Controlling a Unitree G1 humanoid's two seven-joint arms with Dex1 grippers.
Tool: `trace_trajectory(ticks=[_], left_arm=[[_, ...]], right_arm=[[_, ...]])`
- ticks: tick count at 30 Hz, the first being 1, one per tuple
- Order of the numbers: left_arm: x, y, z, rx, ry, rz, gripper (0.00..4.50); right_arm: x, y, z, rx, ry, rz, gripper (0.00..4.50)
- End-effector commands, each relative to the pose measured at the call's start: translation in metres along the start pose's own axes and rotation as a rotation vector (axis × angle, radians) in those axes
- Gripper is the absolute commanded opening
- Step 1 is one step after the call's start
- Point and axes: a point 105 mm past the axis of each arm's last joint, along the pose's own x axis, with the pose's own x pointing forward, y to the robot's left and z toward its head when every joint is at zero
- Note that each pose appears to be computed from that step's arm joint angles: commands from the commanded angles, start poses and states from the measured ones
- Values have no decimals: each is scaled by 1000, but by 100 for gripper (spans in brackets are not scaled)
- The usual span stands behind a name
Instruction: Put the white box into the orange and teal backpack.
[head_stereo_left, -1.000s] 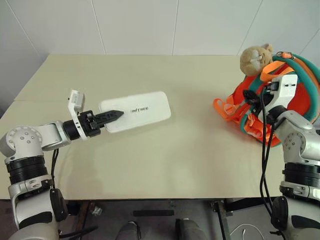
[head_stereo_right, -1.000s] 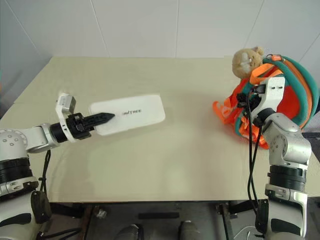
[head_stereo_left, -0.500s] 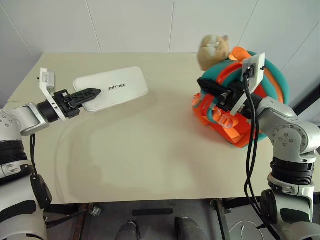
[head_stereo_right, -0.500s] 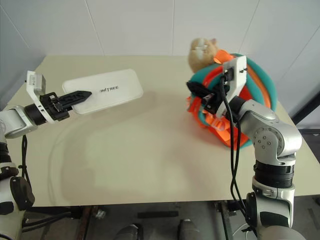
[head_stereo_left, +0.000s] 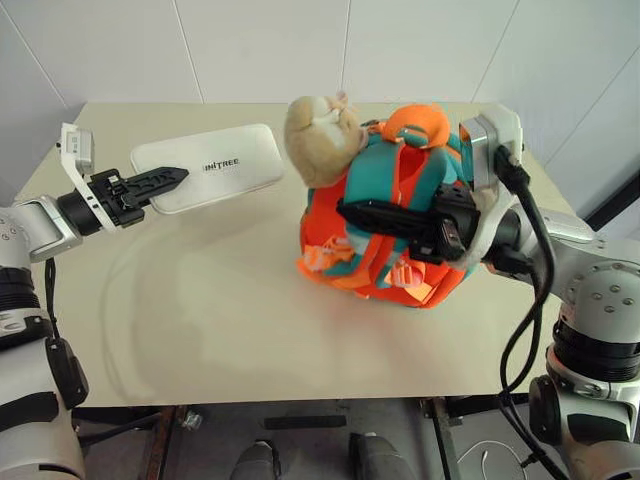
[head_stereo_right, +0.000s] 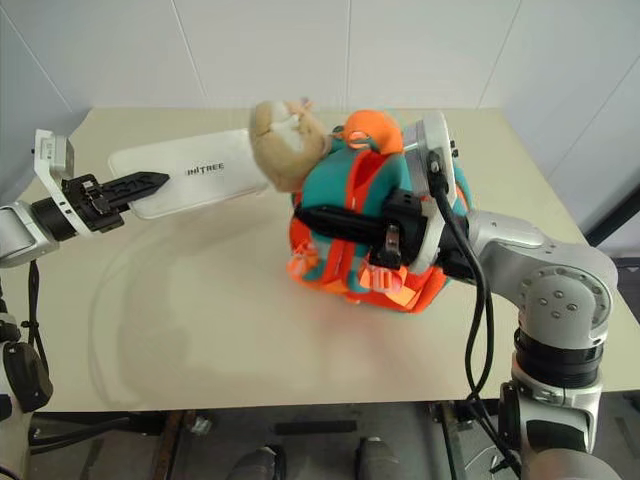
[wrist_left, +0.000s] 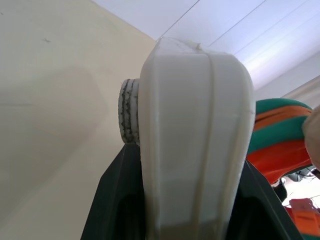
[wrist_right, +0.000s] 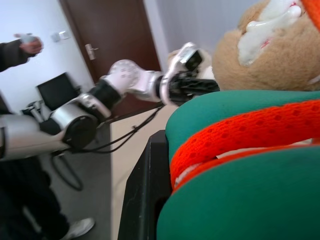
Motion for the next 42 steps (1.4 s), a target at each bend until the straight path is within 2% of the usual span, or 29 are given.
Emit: trace_trajectory(ticks=[1, 6, 12, 15, 18, 28, 32, 42], left_arm=[[-5, -14, 17, 64, -32, -40, 125], [-9, -22, 16, 117, -8, -84, 125], [-23, -46, 12, 291, -2, -222, 125], [-29, -62, 12, 411, -43, -330, 125], [-34, -74, 3, 492, -28, -418, 125], [-39, -81, -16, 644, 64, -498, 125], [-33, -77, -21, 686, 124, -507, 125], [5, -72, -17, 932, 330, -484, 125]], right_arm=[[-4, 25, -18, -29, 114, 124, 0], [-20, 23, -41, -86, 289, 135, 0], [-40, 5, -54, -149, 388, 99, 0], [-42, -5, -55, -172, 395, 77, 0], [-42, -10, -56, -185, 393, 68, 0], [-39, -15, -56, -195, 388, 68, 0], [-39, -17, -56, -198, 390, 67, 0], [-38, -21, -54, -197, 387, 63, 0]])
